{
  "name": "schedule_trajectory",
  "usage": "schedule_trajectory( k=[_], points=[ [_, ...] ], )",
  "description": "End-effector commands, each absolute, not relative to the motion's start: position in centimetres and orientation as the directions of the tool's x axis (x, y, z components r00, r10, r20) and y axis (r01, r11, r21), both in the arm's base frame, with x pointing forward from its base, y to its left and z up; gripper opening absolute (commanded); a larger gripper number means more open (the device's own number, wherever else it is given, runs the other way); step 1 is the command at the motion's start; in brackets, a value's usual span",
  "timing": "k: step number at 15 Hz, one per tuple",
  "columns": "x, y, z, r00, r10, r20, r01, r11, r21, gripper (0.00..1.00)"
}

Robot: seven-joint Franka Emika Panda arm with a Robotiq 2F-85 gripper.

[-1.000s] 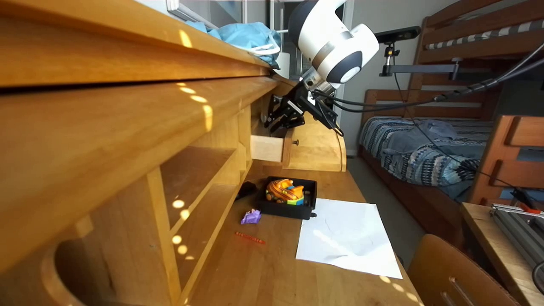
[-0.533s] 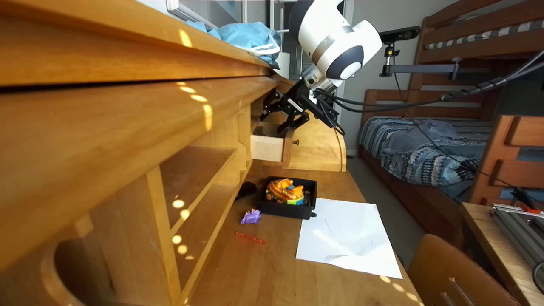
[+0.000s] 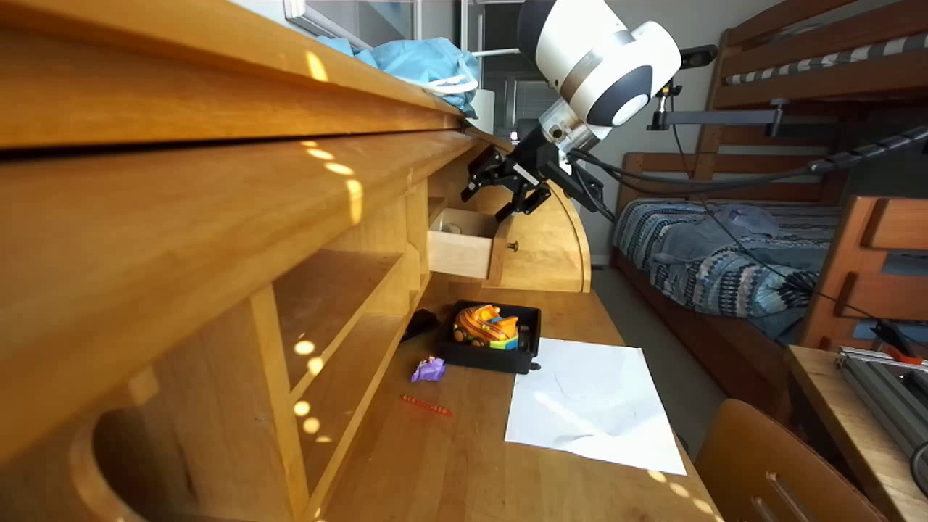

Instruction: Put the spoon into the drawer and close it

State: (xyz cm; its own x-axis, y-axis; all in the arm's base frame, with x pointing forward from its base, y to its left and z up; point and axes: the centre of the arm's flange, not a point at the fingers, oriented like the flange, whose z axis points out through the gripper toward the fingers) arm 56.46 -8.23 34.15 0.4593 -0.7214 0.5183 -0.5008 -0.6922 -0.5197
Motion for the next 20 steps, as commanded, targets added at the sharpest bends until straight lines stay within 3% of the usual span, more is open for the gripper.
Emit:
schedule_trajectory(
  k=[1,2,3,6,12,16,20],
  points=[
    [52.9,-9.2,36.0,0.488,-0.667,0.562,-0.503,-0.742,-0.443,0.64],
    [52.6,-9.4,36.0,0.493,-0.656,0.571,-0.511,-0.75,-0.419,0.55],
    [52.5,-9.5,36.2,0.502,-0.64,0.582,-0.516,-0.761,-0.392,0.88],
    [51.3,-9.4,36.1,0.572,-0.57,0.59,-0.498,-0.813,-0.302,1.0],
    [47.3,-8.3,37.2,0.741,-0.311,0.595,-0.316,-0.943,-0.1,1.0],
    [46.1,-8.4,35.6,0.855,-0.189,0.483,-0.199,-0.98,-0.033,1.0],
    [46.6,-10.6,33.4,0.856,-0.14,0.497,-0.198,-0.978,0.066,1.0]
  ],
)
